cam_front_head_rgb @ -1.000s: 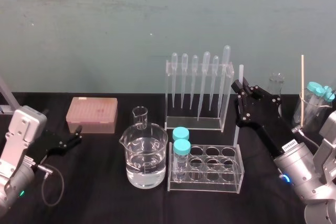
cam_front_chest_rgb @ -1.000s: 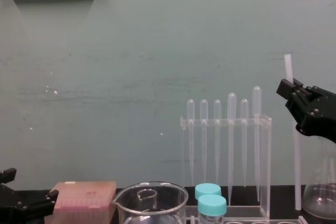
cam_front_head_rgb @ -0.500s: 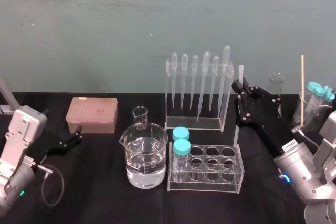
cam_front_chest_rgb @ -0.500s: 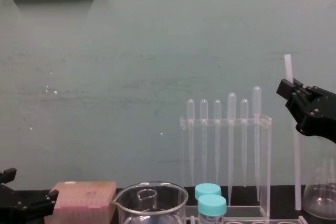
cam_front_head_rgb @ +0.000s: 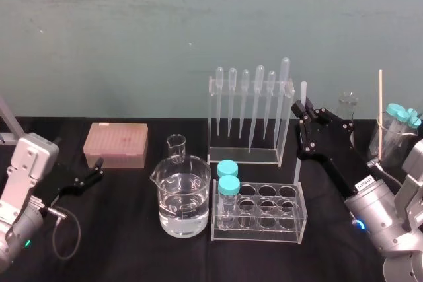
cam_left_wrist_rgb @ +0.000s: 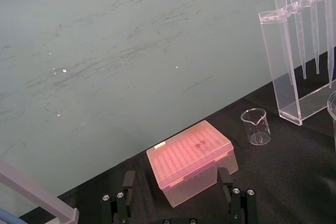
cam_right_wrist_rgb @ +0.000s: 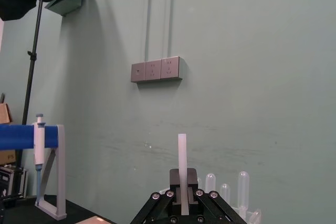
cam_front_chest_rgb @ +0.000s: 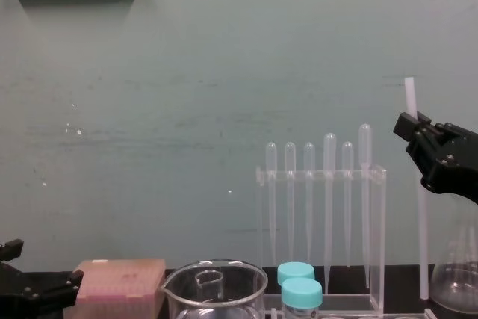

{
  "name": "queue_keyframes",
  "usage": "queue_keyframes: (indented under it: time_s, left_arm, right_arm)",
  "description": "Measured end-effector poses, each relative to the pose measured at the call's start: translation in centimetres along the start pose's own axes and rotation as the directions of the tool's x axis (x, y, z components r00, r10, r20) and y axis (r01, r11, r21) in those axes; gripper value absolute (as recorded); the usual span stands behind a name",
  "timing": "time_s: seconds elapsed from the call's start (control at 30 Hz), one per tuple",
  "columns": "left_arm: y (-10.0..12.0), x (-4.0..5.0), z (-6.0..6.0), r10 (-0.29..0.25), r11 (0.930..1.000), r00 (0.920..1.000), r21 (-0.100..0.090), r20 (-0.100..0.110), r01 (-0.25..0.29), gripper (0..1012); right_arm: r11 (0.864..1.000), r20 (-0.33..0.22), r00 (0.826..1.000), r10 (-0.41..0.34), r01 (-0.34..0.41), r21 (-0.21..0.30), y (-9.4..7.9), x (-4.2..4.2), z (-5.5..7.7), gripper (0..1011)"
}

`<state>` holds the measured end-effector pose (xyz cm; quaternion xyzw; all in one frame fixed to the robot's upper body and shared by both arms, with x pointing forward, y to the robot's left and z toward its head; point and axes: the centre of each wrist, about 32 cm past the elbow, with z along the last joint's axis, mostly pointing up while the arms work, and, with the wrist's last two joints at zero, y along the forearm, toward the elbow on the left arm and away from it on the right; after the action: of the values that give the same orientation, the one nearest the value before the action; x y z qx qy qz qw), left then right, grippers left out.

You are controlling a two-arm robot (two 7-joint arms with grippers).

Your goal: Pick up the stirring rod with one hand, then place it down.

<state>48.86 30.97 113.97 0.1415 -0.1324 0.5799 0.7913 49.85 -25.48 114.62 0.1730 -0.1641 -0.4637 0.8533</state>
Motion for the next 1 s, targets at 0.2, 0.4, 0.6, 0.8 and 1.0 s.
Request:
queue_keyframes:
  time_s: [0.2, 0.4, 0.6, 0.8, 1.0]
  left_arm:
    - [0.00, 0.00, 0.00, 0.000, 1.0000, 1.0000, 0.000, 0.000, 0.000, 1000]
    - [0.00, 0.00, 0.00, 0.000, 1.0000, 1.0000, 0.000, 0.000, 0.000, 1000]
    - [0.00, 0.00, 0.01, 0.000, 1.0000, 1.0000, 0.000, 0.000, 0.000, 1000]
    - [0.00, 0.00, 0.00, 0.000, 1.0000, 1.0000, 0.000, 0.000, 0.000, 1000]
    - [0.00, 0.00, 0.00, 0.000, 1.0000, 1.0000, 0.000, 0.000, 0.000, 1000]
  right_arm:
    - [1.000, 0.000, 1.000, 0.000, 0.000, 0.000, 0.00, 0.00, 0.00, 66]
    - [1.000, 0.000, 1.000, 0.000, 0.000, 0.000, 0.00, 0.00, 0.00, 66]
    - [1.000, 0.000, 1.000, 0.000, 0.000, 0.000, 0.00, 0.00, 0.00, 66]
    - [1.000, 0.000, 1.000, 0.000, 0.000, 0.000, 0.00, 0.00, 0.00, 66]
    - [1.000, 0.000, 1.000, 0.000, 0.000, 0.000, 0.00, 0.00, 0.00, 66]
